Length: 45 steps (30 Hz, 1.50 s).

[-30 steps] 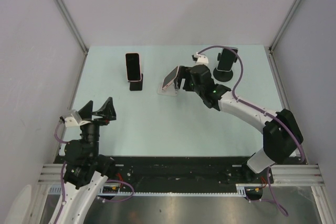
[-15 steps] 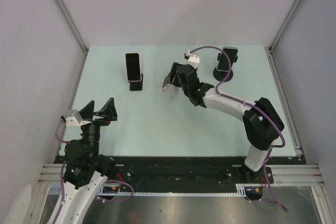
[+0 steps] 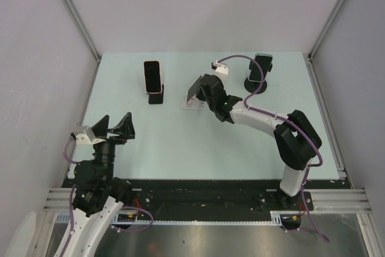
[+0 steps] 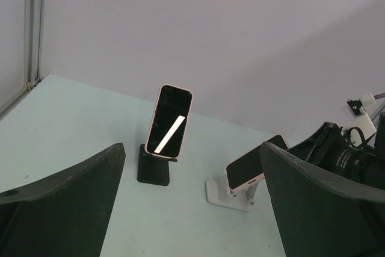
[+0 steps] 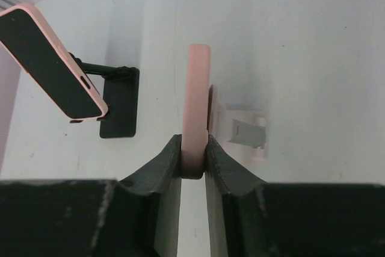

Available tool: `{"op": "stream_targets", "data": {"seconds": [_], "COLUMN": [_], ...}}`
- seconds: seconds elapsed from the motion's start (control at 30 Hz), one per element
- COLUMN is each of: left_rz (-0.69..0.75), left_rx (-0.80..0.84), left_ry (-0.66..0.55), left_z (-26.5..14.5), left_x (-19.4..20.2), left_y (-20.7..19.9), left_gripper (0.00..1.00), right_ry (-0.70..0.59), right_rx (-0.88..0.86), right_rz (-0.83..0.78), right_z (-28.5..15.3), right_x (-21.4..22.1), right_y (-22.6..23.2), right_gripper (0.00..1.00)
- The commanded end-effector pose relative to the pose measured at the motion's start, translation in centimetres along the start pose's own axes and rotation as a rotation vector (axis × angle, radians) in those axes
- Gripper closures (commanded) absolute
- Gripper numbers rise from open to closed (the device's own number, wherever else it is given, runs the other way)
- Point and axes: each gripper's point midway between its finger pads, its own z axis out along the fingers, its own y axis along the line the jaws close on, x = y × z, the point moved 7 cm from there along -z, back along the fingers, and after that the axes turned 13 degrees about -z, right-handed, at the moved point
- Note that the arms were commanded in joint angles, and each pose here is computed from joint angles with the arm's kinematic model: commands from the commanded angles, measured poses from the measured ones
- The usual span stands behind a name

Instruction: Remove the phone from the phone stand

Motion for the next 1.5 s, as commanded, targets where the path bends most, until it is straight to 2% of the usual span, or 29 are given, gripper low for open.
{"op": "stream_targets", "data": {"seconds": [0.0, 0.13, 0.23, 0.47, 0.63, 0.73, 0.93, 1.07, 1.1, 1.23, 1.47], "left_rz": [-0.059, -0.059, -0.055, -0.016, 0.026, 0.058, 0.156, 0.187, 0.188, 0.203, 0.096], "left_rx": [0.103, 0.116, 0.121, 0.136, 0.145, 0.156, 0.261, 0.392, 0.443, 0.583, 0.901], "left_ry": [-0.142, -0.135, -0.128, -0.092, -0.04, -0.001, 0.166, 0.33, 0.406, 0.509, 0.788], "left_z": [-2.1, -2.1, -2.0, -1.6, -0.9, -0.5, 0.9, 1.7, 1.8, 2.4, 2.4], "left_x": [-3.6, -3.5, -3.3, -2.7, -1.9, -1.4, 0.8, 2.7, 3.8, 4.3, 6.0], "left_y": [-1.2, -1.3, -1.4, -1.6, -1.7, -1.9, -3.2, -4.8, -5.3, -7.2, -10.9], "left_gripper": [0.0, 0.0, 0.0, 0.0, 0.0, 0.0, 0.0, 0.0, 0.0, 0.0, 0.04], "right_ry": [-0.097, -0.116, -0.133, -0.158, -0.202, -0.213, -0.203, -0.205, -0.164, -0.154, -0.108], "right_rx": [-0.023, -0.033, -0.048, -0.073, -0.141, -0.22, -0.357, -0.429, -0.435, -0.591, -0.846], "right_rz": [0.072, 0.078, 0.078, 0.079, 0.081, 0.03, -0.115, -0.198, -0.23, -0.369, -0.527], "right_z": [-0.8, -1.6, -2.2, -3.9, -6.8, -9.2, -14.2, -17.3, -17.5, -20.6, -24.0], "right_x": [-3.4, -4.3, -5.0, -6.7, -8.9, -10.1, -9.9, -9.3, -8.0, -6.8, -4.5], "right_y": [1.3, 1.6, 1.8, 1.9, 2.2, 2.2, 0.6, -1.1, -1.7, -2.4, -2.8], "right_gripper": [0.82, 0.97, 1.0, 1.0, 1.0, 1.0, 1.0, 1.0, 1.0, 1.0, 1.0]}}
